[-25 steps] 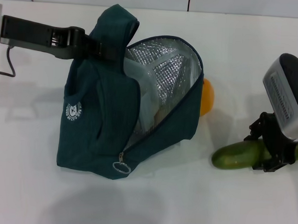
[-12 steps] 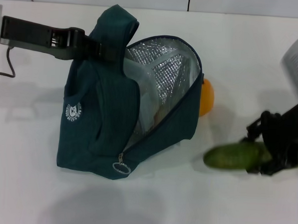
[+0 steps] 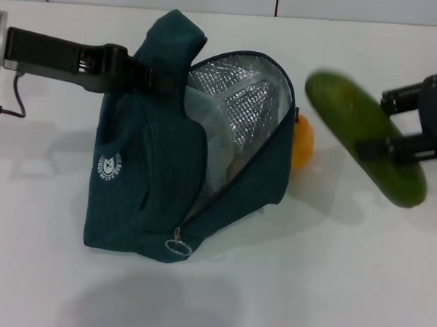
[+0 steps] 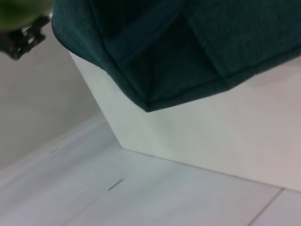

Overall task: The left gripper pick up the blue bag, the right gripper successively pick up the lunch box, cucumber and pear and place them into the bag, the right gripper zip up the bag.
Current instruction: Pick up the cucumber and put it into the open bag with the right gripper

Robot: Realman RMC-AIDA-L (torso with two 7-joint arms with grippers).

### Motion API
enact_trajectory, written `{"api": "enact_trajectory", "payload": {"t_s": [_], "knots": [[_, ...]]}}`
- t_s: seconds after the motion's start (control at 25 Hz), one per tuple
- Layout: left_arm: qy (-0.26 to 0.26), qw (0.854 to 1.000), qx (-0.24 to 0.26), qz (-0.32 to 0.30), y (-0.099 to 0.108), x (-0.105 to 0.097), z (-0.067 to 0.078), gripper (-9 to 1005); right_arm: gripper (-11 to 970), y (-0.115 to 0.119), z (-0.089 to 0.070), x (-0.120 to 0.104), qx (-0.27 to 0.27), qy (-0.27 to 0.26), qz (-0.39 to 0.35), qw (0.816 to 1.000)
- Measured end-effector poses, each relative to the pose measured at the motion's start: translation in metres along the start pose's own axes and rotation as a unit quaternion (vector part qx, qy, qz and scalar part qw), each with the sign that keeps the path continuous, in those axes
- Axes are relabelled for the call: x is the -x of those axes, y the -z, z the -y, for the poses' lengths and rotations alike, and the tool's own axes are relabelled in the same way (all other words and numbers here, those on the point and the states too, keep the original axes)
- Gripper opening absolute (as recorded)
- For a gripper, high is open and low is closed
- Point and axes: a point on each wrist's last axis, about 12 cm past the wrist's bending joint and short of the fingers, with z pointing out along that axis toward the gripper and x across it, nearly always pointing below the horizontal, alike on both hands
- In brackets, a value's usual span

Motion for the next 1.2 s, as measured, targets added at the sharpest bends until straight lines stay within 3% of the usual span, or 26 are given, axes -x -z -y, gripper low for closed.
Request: {"api": "enact_trajectory", "payload": {"t_s": [0.2,0.68,0.92,1.2], "knots": [[0.01,1.0,-0.009,-0.007,-0.003,-0.001,-0.002,42,598,-0.004,0.002,-0.015,0.039,-0.071,0.157,0.984],[-0.007,1.0,-0.012,-0.009,-0.006,0.004,0.001,42,613,-0.083,-0.003,-0.033,0.013,-0.059,0.314,0.948],[-0.011,1.0,-0.011,-0.01,-0.007,0.004,0.001,42,621,-0.101,-0.002,-0.03,0.002,-0.037,0.326,0.945],[-0.014,1.0,-0.012,-0.011,-0.009,0.006,0.002,42,630,-0.119,-0.004,-0.026,0.012,-0.023,0.3,0.954]]}}
